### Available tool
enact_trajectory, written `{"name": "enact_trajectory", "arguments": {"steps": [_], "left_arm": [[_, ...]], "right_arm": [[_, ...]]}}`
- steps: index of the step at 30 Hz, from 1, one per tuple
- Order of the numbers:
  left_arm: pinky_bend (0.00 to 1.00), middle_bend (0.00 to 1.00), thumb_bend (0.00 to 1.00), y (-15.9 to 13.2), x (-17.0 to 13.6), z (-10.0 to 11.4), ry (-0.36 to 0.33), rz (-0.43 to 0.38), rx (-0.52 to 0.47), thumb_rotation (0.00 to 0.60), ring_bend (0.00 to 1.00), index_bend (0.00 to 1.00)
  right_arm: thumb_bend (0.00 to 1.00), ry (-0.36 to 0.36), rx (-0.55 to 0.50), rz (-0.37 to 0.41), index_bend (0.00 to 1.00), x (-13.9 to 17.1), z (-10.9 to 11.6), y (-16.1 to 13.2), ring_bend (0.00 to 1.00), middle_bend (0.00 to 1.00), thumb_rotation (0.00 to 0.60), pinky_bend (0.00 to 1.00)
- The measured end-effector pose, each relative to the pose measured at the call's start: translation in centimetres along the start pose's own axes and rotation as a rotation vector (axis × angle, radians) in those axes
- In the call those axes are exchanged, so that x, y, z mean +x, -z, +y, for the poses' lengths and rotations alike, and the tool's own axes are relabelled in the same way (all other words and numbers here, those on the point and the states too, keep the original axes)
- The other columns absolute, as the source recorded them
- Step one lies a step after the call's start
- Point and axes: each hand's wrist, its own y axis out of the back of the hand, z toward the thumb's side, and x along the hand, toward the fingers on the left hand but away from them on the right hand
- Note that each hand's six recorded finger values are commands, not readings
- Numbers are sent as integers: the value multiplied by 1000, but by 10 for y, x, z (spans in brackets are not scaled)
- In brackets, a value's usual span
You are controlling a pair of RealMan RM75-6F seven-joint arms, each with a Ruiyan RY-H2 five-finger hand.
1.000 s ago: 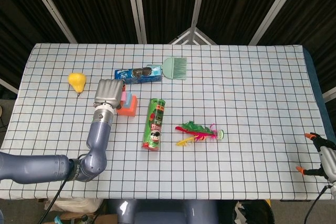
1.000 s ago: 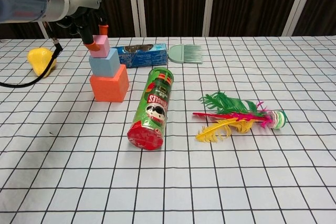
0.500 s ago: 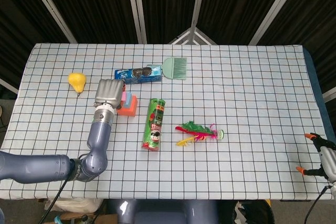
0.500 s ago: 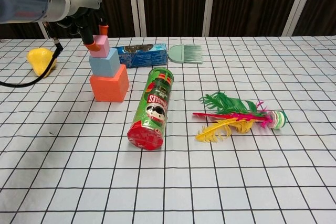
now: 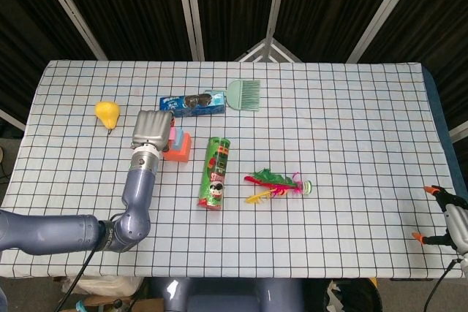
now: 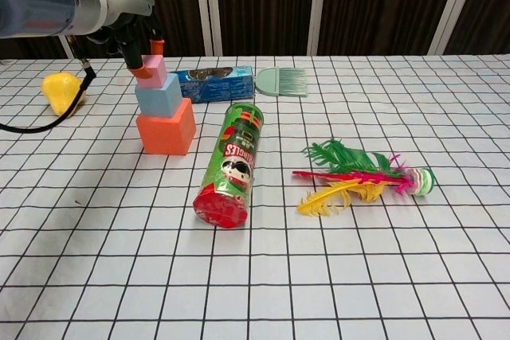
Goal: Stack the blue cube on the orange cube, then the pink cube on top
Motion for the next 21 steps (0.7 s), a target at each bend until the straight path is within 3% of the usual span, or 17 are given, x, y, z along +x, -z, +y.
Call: {"name": "enact_trajectory", "arguments": {"steps": [12,21], "left_arm": [[884,891,398,1,2,0,0,5,1,600,755,442],[877,881,293,1,2,-1,5,8,10,600,744,344]], "right_arm": [[106,-2,1,-2,143,0,0,0,100,91,600,61],[107,-7,2,-5,143,0,-1,0,100,91,600,61]]}}
